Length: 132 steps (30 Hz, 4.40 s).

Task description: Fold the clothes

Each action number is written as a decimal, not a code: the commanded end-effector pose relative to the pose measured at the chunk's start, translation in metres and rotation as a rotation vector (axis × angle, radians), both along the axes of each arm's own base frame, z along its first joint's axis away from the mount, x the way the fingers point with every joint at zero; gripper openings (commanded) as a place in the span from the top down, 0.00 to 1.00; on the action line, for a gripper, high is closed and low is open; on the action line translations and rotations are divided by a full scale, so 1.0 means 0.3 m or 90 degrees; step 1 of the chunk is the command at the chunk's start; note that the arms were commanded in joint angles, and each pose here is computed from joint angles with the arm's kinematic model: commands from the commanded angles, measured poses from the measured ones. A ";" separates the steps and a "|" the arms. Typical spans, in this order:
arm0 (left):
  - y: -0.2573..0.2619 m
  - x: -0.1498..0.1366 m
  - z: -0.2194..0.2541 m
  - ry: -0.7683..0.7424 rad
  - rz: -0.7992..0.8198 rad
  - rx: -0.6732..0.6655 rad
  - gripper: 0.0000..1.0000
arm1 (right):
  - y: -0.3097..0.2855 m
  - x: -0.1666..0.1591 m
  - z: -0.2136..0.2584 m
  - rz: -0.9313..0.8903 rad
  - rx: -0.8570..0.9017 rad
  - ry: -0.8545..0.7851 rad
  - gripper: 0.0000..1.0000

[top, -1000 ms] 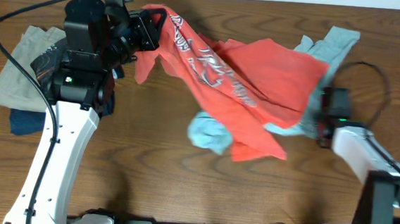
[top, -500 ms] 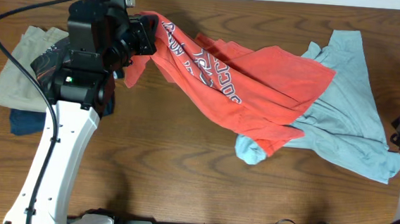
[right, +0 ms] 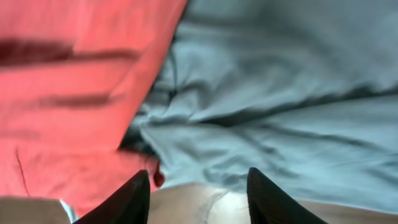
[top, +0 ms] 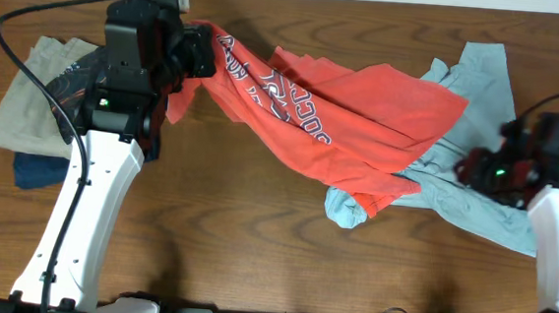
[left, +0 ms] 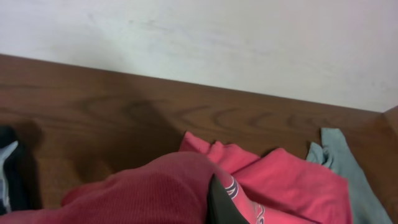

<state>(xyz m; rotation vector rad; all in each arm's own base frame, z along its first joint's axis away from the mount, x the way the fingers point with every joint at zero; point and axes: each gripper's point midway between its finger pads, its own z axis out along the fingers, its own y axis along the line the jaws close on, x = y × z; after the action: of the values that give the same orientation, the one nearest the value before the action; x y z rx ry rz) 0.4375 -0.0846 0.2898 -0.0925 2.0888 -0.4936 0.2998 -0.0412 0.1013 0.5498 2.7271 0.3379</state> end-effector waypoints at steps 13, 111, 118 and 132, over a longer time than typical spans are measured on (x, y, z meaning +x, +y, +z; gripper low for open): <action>0.023 -0.004 0.009 0.002 0.011 0.021 0.94 | 0.022 -0.152 -0.349 -0.216 0.033 0.146 0.25; -0.477 -0.375 -0.969 0.670 -0.011 -0.068 0.33 | -0.188 0.042 0.152 -0.103 -0.046 0.066 0.41; -0.457 -0.365 -0.978 0.660 0.005 -0.050 0.61 | -0.188 0.042 0.152 -0.098 -0.047 0.065 0.41; -0.372 -0.345 -0.845 0.619 -0.012 -0.046 0.94 | -0.189 0.044 0.152 -0.099 -0.048 0.063 0.42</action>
<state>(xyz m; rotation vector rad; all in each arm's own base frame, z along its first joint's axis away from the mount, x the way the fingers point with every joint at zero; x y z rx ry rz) 0.3282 -0.2046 0.0143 -0.4954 3.0689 -0.5985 0.3117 -0.0998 0.1447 0.8012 2.7549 0.1703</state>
